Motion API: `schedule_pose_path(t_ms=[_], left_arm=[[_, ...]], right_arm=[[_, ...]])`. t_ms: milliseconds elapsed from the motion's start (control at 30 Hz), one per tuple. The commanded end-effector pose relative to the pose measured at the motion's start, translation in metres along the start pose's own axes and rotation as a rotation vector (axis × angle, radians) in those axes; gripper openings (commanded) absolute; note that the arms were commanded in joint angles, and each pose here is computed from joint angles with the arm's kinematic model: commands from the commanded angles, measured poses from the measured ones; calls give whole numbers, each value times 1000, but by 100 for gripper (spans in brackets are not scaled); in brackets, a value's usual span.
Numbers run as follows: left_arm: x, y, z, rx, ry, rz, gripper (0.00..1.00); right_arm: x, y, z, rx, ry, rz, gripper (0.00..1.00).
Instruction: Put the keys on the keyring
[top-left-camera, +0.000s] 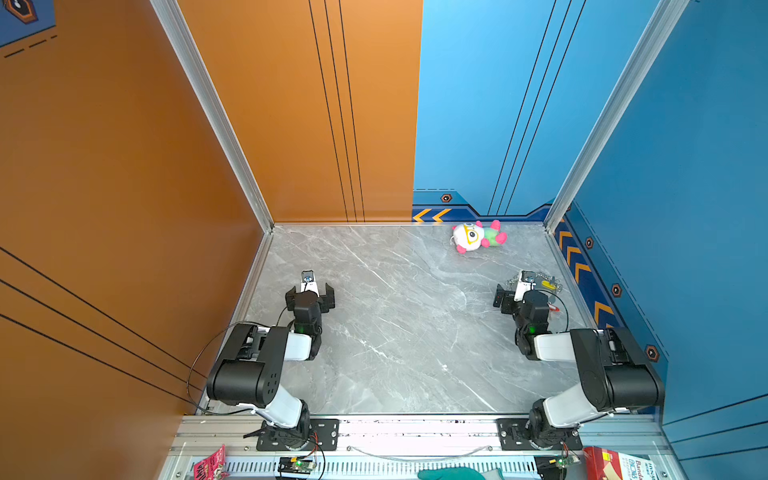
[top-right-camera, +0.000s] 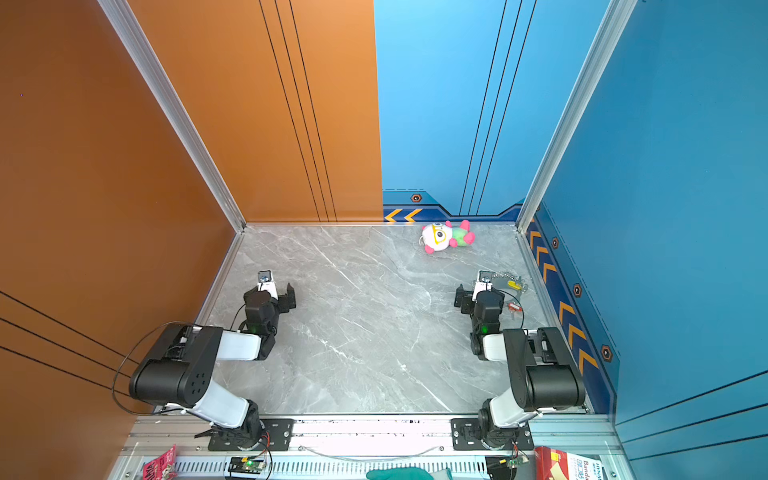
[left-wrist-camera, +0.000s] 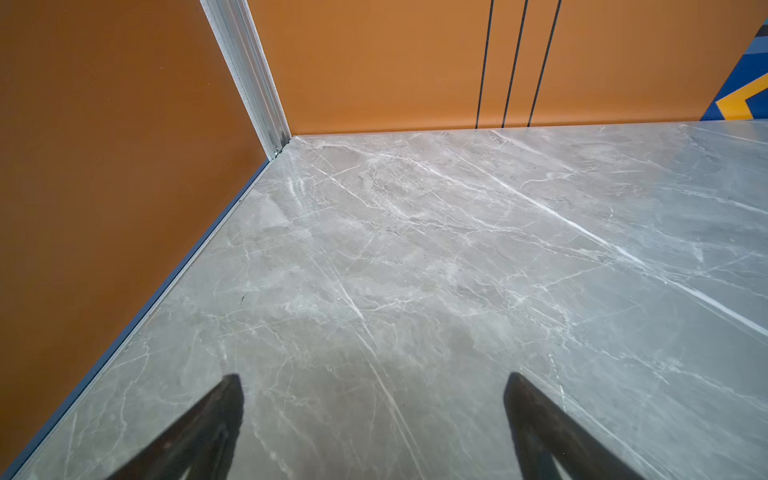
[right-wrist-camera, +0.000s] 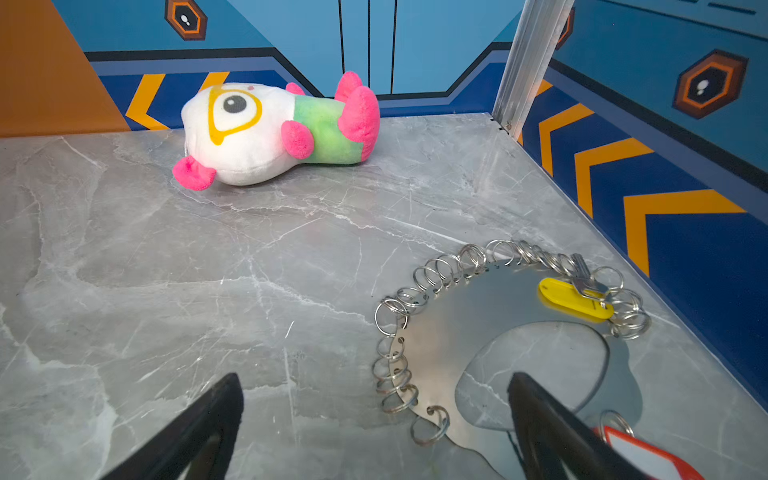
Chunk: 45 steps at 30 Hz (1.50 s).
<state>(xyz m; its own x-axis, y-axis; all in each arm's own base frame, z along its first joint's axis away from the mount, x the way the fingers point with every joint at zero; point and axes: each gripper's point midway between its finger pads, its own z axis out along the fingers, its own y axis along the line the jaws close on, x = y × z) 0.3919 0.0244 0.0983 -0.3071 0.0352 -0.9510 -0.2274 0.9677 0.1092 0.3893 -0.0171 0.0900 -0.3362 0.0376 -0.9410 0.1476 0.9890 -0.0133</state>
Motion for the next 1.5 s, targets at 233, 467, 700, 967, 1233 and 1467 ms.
schedule_pose_path(t_ms=[233,467,700,967,1233,1467], left_arm=[[4,-3,-1,18,2,12,98],[4,-2,-1,15,2,7,98],[4,0,0,10,5,-1,98],[5,6,1,1,11,-30,98],[-12,-10,-28,74,-80,29,98],[-62,-32,-72,48,-246,125,98]], right_arm=[[-4,-1,3,16,-7,7,100],[-4,-1,3,16,-7,7,100],[-4,-1,3,16,-6,8,100],[-5,-1,3,17,-8,9,100],[-8,27,-19,-134,-98,-69,100],[-59,36,-57,-156,-162,-101,100]])
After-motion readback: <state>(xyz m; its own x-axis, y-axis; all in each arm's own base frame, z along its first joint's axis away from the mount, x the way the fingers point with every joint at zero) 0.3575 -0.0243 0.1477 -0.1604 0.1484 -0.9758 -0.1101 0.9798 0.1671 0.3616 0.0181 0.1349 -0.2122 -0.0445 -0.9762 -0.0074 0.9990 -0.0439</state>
